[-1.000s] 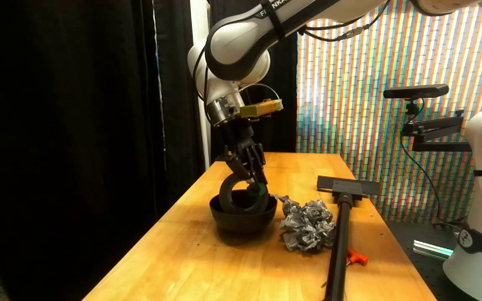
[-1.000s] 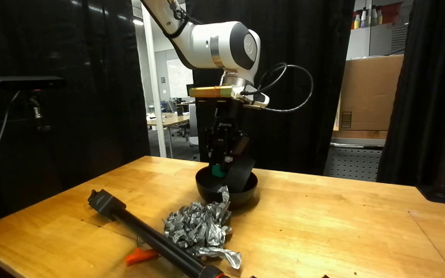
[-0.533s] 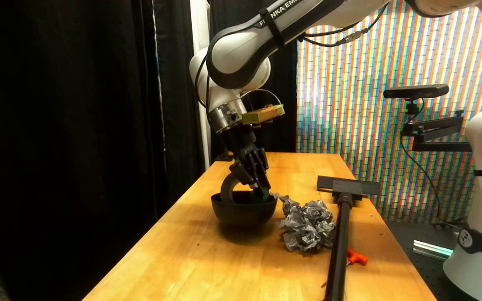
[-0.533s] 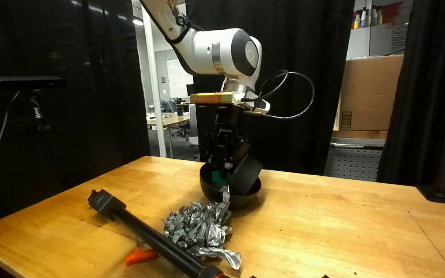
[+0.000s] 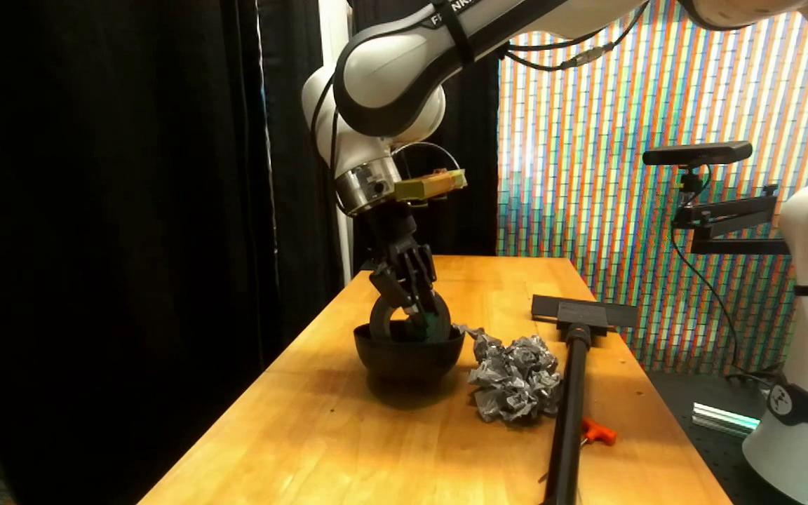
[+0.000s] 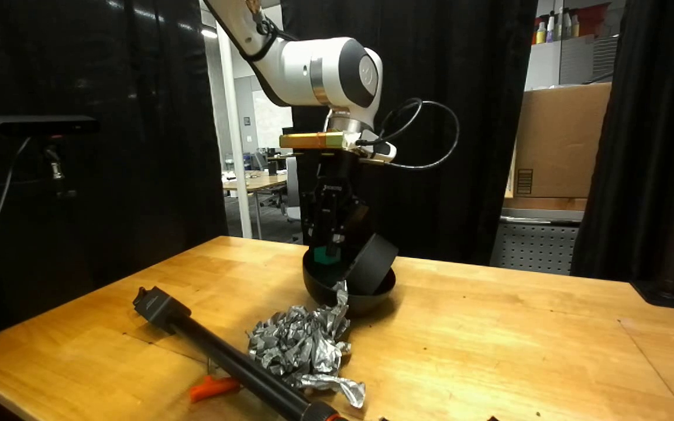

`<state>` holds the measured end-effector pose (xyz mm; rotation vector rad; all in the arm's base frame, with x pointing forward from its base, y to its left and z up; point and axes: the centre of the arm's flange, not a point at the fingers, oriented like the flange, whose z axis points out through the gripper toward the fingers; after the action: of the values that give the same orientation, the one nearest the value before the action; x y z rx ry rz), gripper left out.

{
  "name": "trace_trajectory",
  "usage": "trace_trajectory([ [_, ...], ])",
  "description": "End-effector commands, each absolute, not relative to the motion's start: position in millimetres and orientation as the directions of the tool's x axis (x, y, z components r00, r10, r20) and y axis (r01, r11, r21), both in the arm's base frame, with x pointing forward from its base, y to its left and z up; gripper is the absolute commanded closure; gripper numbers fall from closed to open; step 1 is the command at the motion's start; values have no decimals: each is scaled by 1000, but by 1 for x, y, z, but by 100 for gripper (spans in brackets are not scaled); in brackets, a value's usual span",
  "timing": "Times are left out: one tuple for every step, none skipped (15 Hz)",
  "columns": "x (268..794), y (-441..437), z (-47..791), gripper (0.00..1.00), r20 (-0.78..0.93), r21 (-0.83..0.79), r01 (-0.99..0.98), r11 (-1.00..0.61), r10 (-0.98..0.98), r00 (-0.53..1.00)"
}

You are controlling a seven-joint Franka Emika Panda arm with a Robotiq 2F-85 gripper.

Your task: Pick up the tape and green block from the table and put them in the black bowl.

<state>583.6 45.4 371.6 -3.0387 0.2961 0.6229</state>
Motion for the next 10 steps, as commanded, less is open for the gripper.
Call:
trace_trajectory([
  [606, 60, 391, 88, -351, 25, -136, -990, -136, 926],
  [609, 60, 392, 88, -343, 29, -130, -991, -132, 930],
  [610, 58, 393, 88, -338, 35, -127, -991, -131, 932],
  [607, 49, 388, 88, -341, 34, -131, -991, -135, 931],
  [608, 46, 386, 88, -344, 37, -137, -990, -141, 928],
  [607, 41, 381, 88, -347, 39, -143, -989, -148, 926],
  [607, 38, 379, 88, -351, 39, -148, -988, -152, 924],
  [608, 32, 375, 88, -352, 38, -152, -988, -156, 923],
  [609, 29, 372, 88, -354, 38, -156, -987, -159, 922],
  [610, 24, 369, 88, -355, 38, -158, -987, -161, 921],
])
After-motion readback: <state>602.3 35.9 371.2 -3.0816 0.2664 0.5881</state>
